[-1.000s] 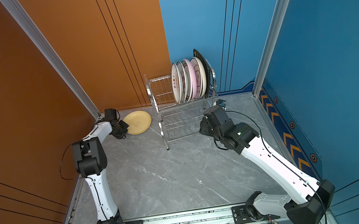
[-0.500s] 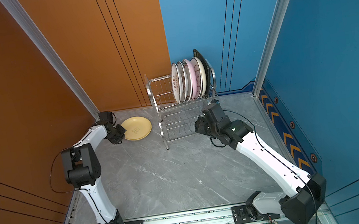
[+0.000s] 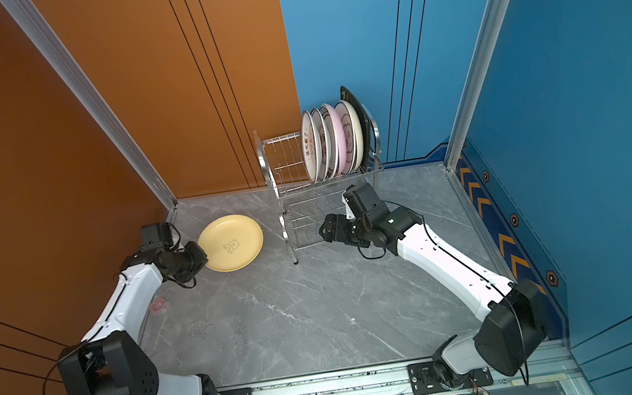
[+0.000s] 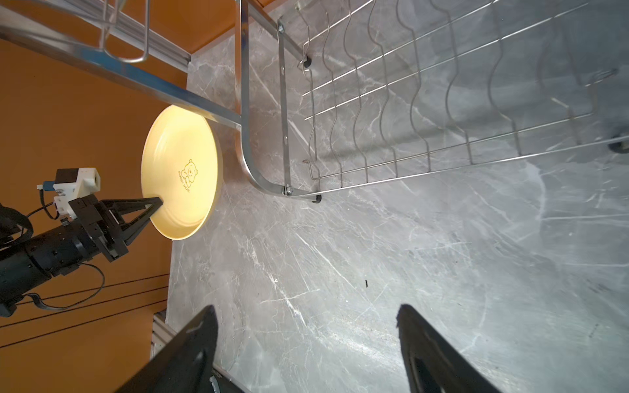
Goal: Load the plates into the dish rack
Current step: 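Tilt the yellow bear plate upright with the left gripper while the right gripper grasps it, then carry the yellow bear plate toward the rack with the right gripper while the left releases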
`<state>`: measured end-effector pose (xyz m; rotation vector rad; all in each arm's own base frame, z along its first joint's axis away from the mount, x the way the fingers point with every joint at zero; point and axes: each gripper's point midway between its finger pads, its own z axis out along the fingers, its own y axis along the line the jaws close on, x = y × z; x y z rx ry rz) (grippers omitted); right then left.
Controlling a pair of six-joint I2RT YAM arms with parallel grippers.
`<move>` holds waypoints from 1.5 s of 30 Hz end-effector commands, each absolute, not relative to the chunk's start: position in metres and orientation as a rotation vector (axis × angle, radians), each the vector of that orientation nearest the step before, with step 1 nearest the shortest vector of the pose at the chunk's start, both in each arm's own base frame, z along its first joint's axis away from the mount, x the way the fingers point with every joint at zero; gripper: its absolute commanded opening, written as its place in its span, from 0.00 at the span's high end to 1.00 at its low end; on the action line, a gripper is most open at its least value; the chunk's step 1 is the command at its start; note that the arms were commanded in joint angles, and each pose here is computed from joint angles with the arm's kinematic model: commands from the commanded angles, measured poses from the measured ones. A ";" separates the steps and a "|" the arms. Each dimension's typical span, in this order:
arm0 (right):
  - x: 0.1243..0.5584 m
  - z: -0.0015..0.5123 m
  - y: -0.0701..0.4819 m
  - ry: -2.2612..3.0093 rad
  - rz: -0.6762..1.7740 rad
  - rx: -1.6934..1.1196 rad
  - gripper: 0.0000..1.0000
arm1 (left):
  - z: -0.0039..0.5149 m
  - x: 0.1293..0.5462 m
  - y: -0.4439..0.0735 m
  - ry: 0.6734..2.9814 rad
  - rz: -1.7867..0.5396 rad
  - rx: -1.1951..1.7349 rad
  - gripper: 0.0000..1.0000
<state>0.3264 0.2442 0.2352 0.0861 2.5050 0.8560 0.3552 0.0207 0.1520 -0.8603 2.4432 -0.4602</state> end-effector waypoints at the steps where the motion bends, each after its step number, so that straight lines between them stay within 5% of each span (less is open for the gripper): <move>1: 0.323 0.248 0.270 2.489 0.983 -0.054 0.14 | 0.179 0.343 -0.001 2.400 -0.602 -0.733 1.00; 12: 0.319 0.252 0.316 2.464 1.171 -0.170 0.11 | 0.198 0.296 -0.057 2.366 -0.892 -0.546 1.00; 24: 0.314 0.254 0.342 2.435 1.296 -0.217 0.15 | 0.202 0.289 -0.113 2.453 -0.994 -0.341 1.00; 45: 0.306 0.250 0.344 2.432 1.339 -0.157 0.71 | 0.220 0.292 -0.141 2.453 -1.102 -0.185 1.00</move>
